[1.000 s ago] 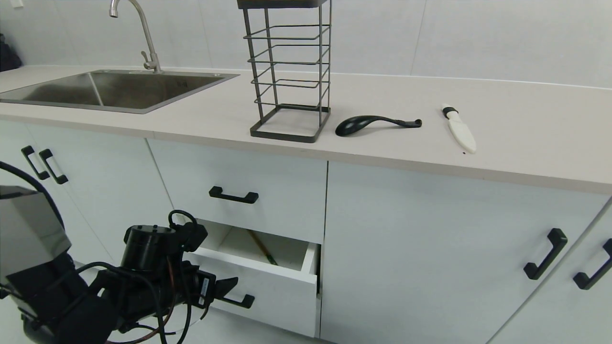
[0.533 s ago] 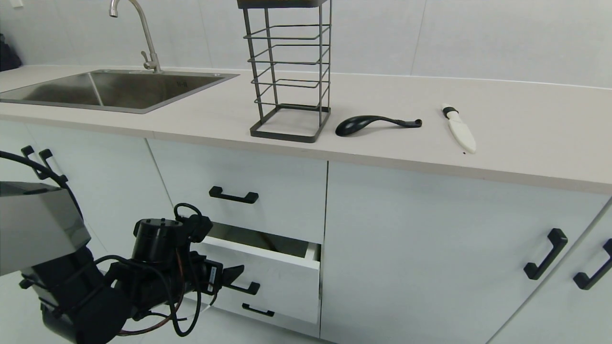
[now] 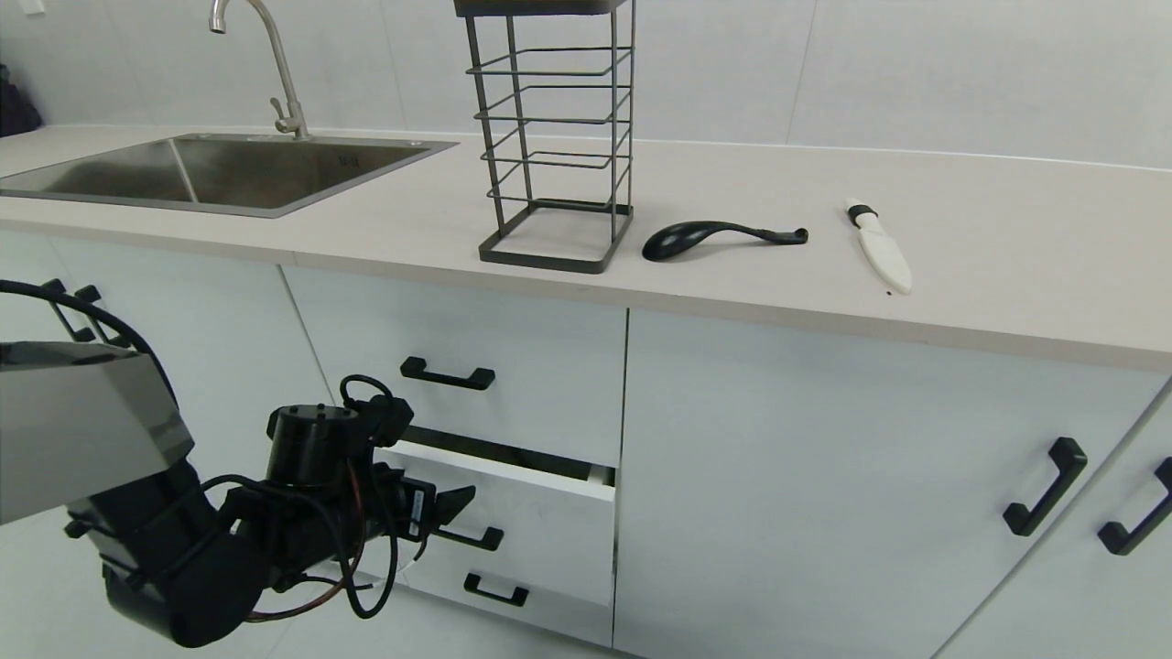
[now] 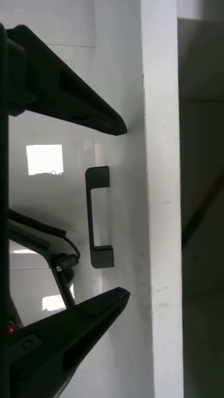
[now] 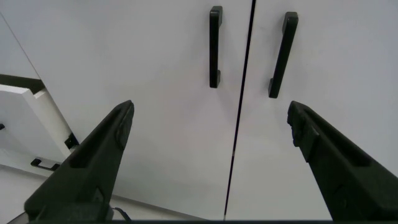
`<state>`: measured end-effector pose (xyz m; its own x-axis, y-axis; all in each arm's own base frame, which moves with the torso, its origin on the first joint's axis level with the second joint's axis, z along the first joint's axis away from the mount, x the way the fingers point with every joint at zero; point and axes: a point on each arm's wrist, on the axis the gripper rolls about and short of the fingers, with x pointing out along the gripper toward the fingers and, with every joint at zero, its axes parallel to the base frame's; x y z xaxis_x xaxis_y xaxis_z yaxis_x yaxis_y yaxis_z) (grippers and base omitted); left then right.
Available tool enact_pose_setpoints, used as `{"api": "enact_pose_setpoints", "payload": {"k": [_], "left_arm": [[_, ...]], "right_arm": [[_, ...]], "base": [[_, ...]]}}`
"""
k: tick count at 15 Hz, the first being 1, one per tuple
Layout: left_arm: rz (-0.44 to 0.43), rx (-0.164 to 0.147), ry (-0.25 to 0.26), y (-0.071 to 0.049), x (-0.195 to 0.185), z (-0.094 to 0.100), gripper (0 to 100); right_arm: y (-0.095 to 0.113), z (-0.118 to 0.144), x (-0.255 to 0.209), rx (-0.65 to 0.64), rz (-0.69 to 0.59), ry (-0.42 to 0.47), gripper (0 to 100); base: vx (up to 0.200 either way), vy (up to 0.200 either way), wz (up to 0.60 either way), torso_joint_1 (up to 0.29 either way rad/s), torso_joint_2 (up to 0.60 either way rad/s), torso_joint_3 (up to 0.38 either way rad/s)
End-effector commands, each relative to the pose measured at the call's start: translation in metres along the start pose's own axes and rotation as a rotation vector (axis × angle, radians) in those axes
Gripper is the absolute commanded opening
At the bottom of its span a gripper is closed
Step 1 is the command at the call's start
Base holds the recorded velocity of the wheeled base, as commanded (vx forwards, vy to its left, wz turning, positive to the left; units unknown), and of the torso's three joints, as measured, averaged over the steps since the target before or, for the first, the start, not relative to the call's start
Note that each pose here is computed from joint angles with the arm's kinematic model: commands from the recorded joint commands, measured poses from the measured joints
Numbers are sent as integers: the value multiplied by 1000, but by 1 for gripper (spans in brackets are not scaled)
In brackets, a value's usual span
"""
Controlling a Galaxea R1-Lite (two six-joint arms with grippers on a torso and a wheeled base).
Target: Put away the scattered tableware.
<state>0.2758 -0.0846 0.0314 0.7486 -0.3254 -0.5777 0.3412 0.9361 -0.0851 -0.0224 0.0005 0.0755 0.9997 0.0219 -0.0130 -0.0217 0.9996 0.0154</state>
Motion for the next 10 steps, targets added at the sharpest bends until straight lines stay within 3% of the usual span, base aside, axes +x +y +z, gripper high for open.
{"api": "enact_pose_setpoints", "payload": {"k": [1, 10], "left_arm": [[0, 0, -4, 0, 4, 1, 100], [-4, 5, -41, 1, 22, 12, 100]], "right_arm": [[0, 0, 0, 0, 1, 2, 100], [0, 0, 0, 0, 1, 2, 100]], "base": [[0, 0, 0, 0, 0, 0], [0, 0, 0, 0, 0, 0]]}}
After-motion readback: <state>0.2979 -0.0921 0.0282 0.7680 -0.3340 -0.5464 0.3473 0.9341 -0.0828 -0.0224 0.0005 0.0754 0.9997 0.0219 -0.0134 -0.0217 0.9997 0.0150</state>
